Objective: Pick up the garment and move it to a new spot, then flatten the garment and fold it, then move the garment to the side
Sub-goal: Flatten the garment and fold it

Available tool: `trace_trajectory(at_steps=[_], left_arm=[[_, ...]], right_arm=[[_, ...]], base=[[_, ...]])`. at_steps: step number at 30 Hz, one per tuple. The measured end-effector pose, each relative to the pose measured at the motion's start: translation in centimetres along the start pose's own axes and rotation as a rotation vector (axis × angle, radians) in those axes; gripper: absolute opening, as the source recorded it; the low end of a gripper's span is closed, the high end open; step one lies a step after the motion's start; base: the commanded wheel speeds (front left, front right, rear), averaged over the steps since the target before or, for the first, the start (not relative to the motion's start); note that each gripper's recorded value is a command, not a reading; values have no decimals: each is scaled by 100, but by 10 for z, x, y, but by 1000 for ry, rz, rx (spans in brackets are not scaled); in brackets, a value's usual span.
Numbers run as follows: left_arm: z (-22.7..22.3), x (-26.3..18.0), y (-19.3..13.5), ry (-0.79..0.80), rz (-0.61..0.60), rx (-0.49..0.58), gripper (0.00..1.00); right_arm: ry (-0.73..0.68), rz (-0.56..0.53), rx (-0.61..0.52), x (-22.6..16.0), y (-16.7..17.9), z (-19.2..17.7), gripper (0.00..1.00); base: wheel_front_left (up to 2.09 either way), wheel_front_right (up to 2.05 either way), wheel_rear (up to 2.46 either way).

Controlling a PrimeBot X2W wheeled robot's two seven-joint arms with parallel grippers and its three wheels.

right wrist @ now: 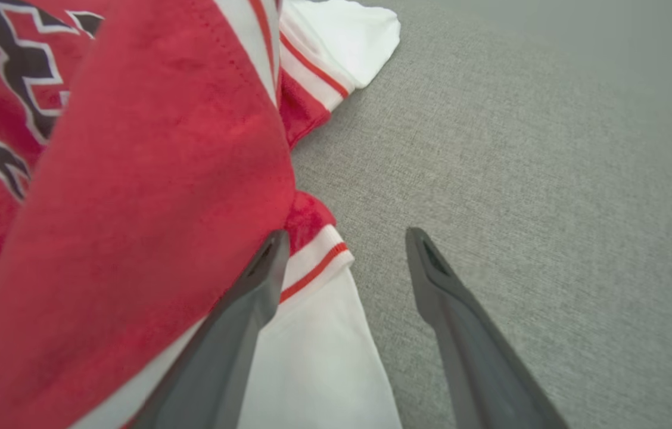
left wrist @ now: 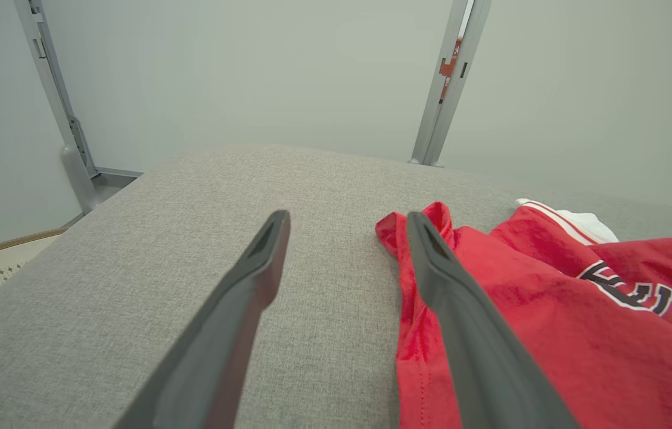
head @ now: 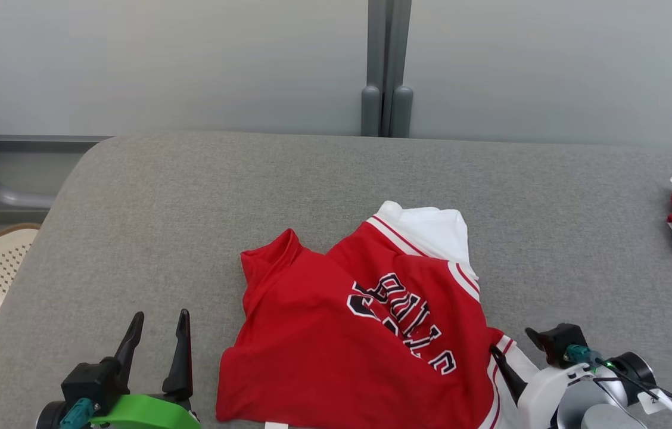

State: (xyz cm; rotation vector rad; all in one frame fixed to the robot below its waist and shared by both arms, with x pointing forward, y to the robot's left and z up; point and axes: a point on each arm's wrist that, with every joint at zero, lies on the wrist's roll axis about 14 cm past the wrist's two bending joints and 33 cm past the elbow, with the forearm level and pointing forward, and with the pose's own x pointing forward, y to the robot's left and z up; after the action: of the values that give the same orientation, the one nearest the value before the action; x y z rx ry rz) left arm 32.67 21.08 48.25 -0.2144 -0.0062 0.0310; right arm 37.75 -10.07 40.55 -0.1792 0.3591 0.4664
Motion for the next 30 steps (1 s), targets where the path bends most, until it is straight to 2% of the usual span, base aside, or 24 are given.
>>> trace_trajectory(at_steps=[2, 3, 5, 10, 18, 21, 22, 23, 27, 30], left_arm=[[-1, -1, 2, 3, 7, -1, 100], [-2, -2, 3, 6, 10, -2, 100], [-4, -3, 3, 9, 13, -6, 100], [-6, -3, 3, 12, 17, -12, 100], [-8, 2, -6, 16, -6, -20, 100], [-10, 4, -9, 19, -15, -17, 100], [-10, 4, -9, 19, -15, -18, 100], [-10, 5, -10, 20, -17, -19, 100], [-10, 6, -14, 18, -29, -23, 100], [-7, 8, -16, 10, -39, -17, 100]], right_arm=[[36, 20, -7, 5, 4, -6, 100], [59, 26, -4, 8, 5, -11, 76], [80, 29, 11, 11, 6, -15, 0], [69, -17, 73, 15, -9, -13, 0], [-40, -274, 152, -3, -106, 10, 0], [-34, -304, 155, -9, -115, 5, 0], [-34, -300, 156, -9, -113, 4, 96], [-41, -296, 161, -8, -109, 5, 100], [-101, -307, 182, -9, -109, 19, 100], [-240, -333, 181, -16, -121, 58, 100]], base=[[0, 0, 0], [0, 0, 0], [0, 0, 0], [0, 0, 0], [0, 0, 0], [0, 0, 0], [0, 0, 0], [0, 0, 0], [0, 0, 0], [0, 0, 0]])
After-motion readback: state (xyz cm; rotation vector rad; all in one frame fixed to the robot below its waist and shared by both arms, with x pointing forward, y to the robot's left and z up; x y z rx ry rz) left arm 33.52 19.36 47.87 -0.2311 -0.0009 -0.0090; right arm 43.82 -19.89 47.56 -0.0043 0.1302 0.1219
